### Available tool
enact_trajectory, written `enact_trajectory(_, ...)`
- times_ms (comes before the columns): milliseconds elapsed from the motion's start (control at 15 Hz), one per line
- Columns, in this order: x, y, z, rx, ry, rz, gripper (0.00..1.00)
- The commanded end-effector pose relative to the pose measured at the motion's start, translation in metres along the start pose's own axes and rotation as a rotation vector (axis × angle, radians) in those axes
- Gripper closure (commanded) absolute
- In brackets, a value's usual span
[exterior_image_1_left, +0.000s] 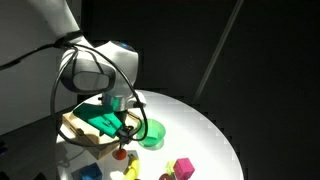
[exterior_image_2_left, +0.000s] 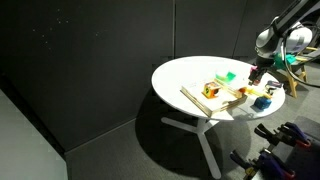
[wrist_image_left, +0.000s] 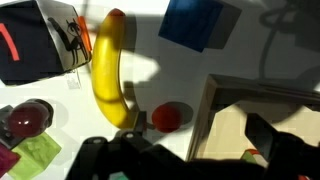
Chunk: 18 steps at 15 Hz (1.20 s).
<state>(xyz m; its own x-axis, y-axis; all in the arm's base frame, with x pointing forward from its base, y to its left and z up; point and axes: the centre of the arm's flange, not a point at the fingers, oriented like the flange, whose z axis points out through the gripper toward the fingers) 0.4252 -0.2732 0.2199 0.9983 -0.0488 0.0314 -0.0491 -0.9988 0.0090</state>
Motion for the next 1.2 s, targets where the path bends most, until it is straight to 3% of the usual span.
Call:
enact_trajectory(0, -0.009, 0.006, 0.003, 0.002, 0.017, 0.010, 0.00)
enact_trajectory(600, -0.047, -0.002, 0.028, -0.007, -0.018, 0.156, 0.00)
enact_trajectory(1133, -0.063, -0.003, 0.047, -0.002, 0.014, 0.212, 0.00)
